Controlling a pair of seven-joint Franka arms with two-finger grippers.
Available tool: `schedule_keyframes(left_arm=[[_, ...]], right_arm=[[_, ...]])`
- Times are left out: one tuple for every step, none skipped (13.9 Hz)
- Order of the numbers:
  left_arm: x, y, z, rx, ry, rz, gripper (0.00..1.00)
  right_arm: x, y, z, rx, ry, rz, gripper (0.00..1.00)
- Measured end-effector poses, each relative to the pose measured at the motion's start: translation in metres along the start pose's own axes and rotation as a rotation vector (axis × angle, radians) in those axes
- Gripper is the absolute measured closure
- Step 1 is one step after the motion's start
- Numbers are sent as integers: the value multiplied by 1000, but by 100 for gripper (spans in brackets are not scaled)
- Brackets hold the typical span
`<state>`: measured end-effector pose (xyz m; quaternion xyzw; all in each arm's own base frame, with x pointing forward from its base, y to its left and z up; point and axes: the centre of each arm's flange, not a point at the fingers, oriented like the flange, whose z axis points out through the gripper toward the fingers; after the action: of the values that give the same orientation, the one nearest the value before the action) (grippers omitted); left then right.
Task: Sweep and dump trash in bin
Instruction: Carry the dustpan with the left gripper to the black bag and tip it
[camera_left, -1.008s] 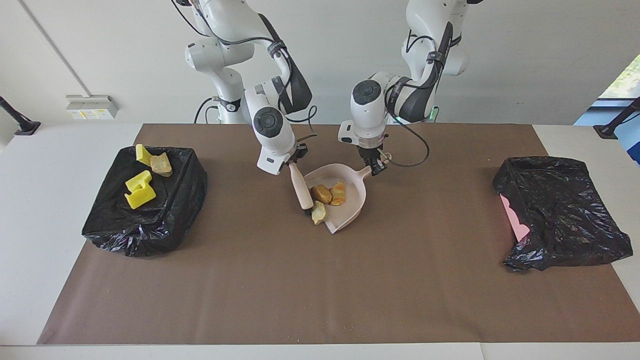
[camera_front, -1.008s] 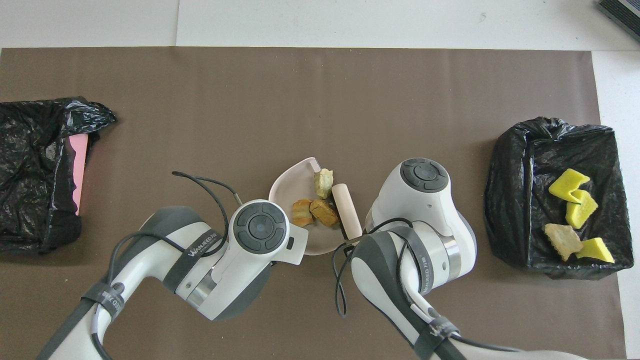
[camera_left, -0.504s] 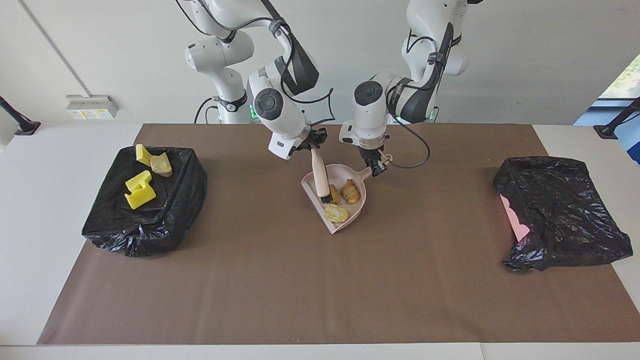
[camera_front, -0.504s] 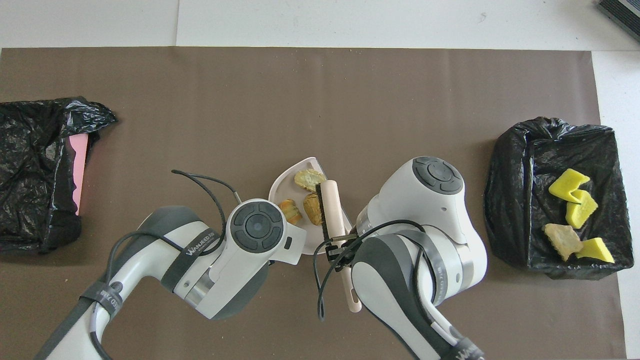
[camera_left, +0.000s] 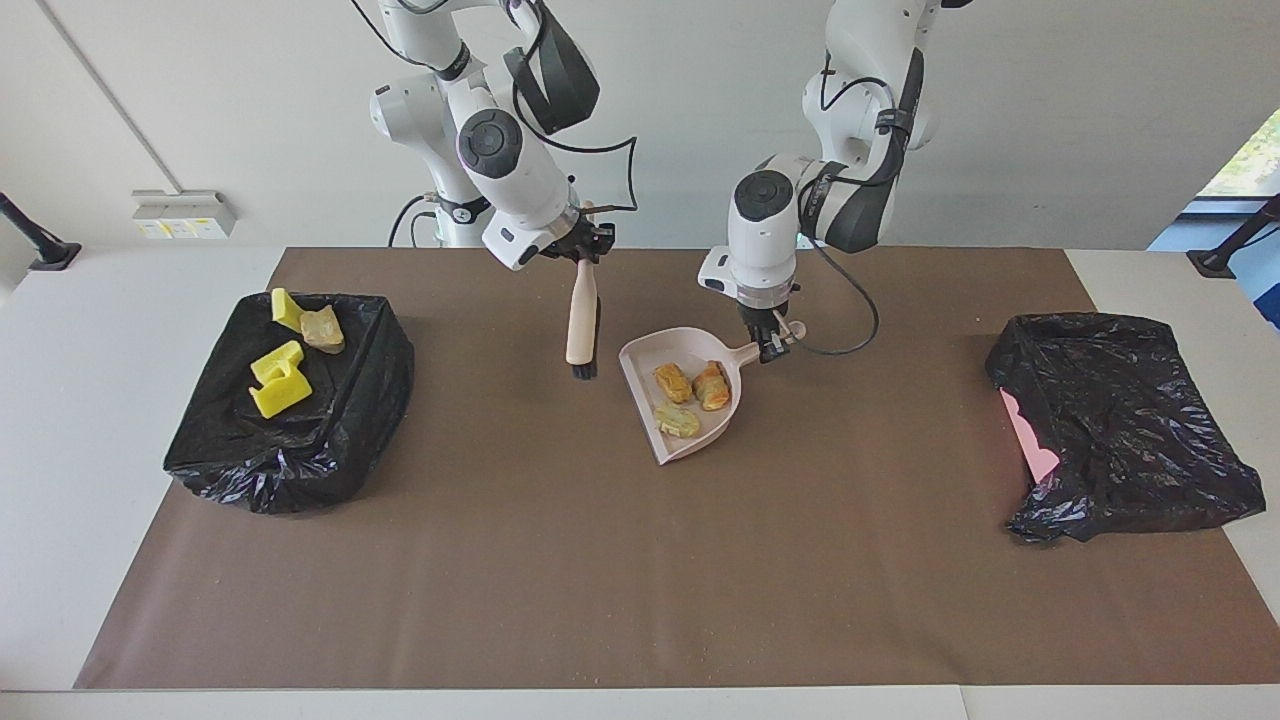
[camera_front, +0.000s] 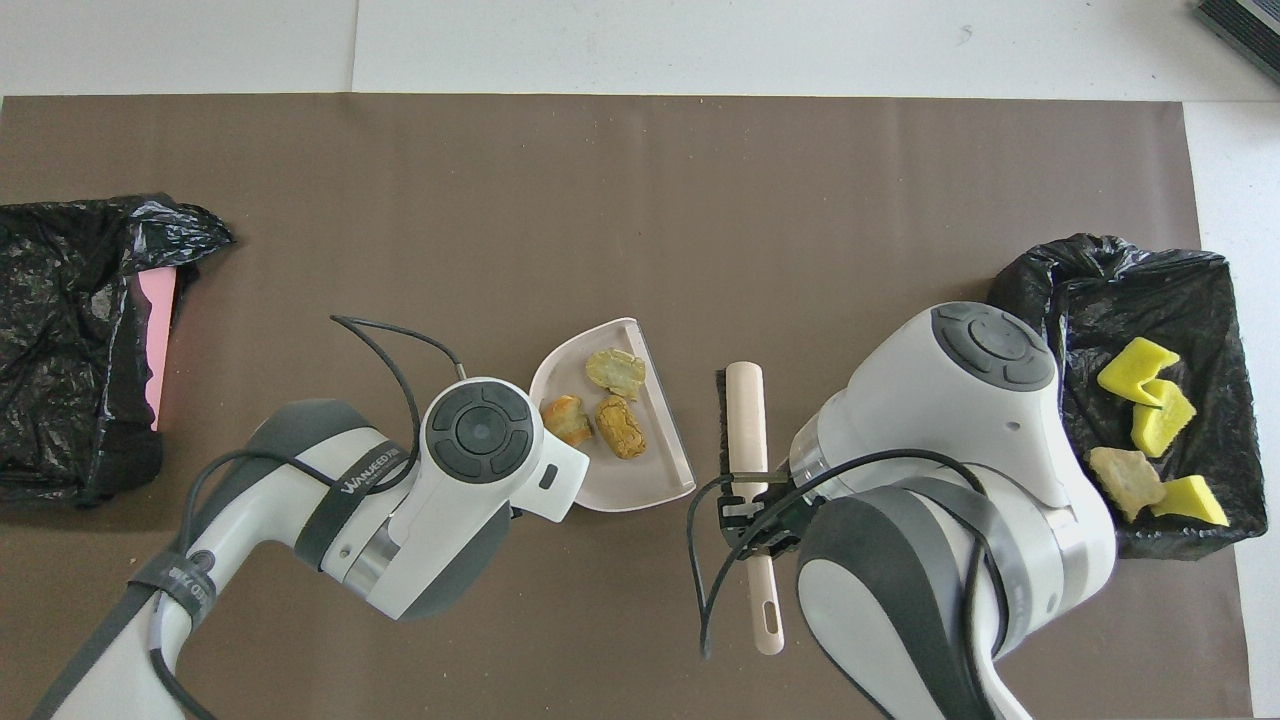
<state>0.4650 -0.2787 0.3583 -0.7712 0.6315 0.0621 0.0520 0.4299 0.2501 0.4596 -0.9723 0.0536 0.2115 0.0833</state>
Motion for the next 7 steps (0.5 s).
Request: schedule_keyframes(left_arm=[[-13, -14, -1, 0, 4, 31, 69], [-31, -31, -4, 2, 12, 67, 69], [-53, -52, -9, 8, 20, 101, 69], [-75, -71, -16, 14, 27, 133, 69], [-98, -91, -28, 21, 33, 159, 69], [-124, -112, -47, 39, 41, 174, 69], [-152, -132, -70, 55, 47, 177, 69]], right_arm=[[-11, -5, 10, -16, -3, 4, 74], [-24, -9, 23, -31, -1, -1, 74], [-36, -10, 37, -44, 3, -13, 74], [-44, -9, 47, -52, 6, -24, 74], [-51, -11, 58, -60, 10, -38, 74], [-58, -15, 70, -72, 13, -57, 74], [-64, -21, 84, -84, 19, -73, 74]])
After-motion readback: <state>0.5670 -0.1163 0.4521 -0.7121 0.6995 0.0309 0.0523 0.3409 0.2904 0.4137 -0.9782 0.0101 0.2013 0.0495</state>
